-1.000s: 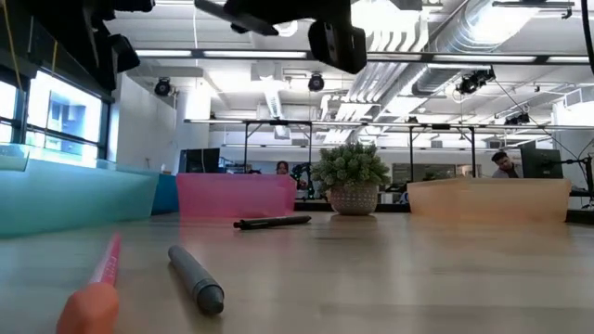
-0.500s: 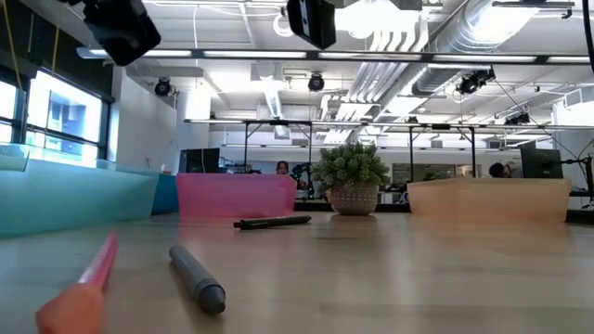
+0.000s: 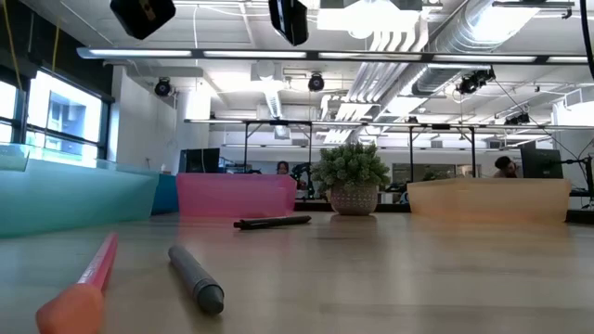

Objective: Sort crayons/erasers/pens/pencils in bins
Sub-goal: Put the gray crayon into the blue bin

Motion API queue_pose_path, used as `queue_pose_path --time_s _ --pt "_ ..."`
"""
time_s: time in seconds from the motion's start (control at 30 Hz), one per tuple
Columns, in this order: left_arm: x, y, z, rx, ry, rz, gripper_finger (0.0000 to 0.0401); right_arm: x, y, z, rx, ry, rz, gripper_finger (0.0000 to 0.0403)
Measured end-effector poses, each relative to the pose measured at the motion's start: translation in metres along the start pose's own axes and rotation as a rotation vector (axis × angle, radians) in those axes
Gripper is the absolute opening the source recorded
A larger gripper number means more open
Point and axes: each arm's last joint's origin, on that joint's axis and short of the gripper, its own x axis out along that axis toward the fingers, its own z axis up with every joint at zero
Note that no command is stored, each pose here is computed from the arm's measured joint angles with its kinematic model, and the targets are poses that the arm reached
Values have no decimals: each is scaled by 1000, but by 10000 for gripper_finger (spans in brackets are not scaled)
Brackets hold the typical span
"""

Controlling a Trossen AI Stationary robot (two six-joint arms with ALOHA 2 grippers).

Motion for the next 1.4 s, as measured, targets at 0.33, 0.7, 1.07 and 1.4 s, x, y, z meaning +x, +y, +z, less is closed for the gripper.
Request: queue_pose_path --time_s 0.33,0.7,1.07,1.4 --pt "0 -2 4 -6 -46 -15 156 0 -1 3 -11 -18 11 5" --pt "0 -1 5 19 -69 28 49 0 -3 6 -18 -31 14 5" --pt "0 -1 5 23 -68 26 21 0 -3 6 -47 -30 12 5" --pt "0 7 -1 24 9 85 16 1 -11 7 0 -8 -28 94"
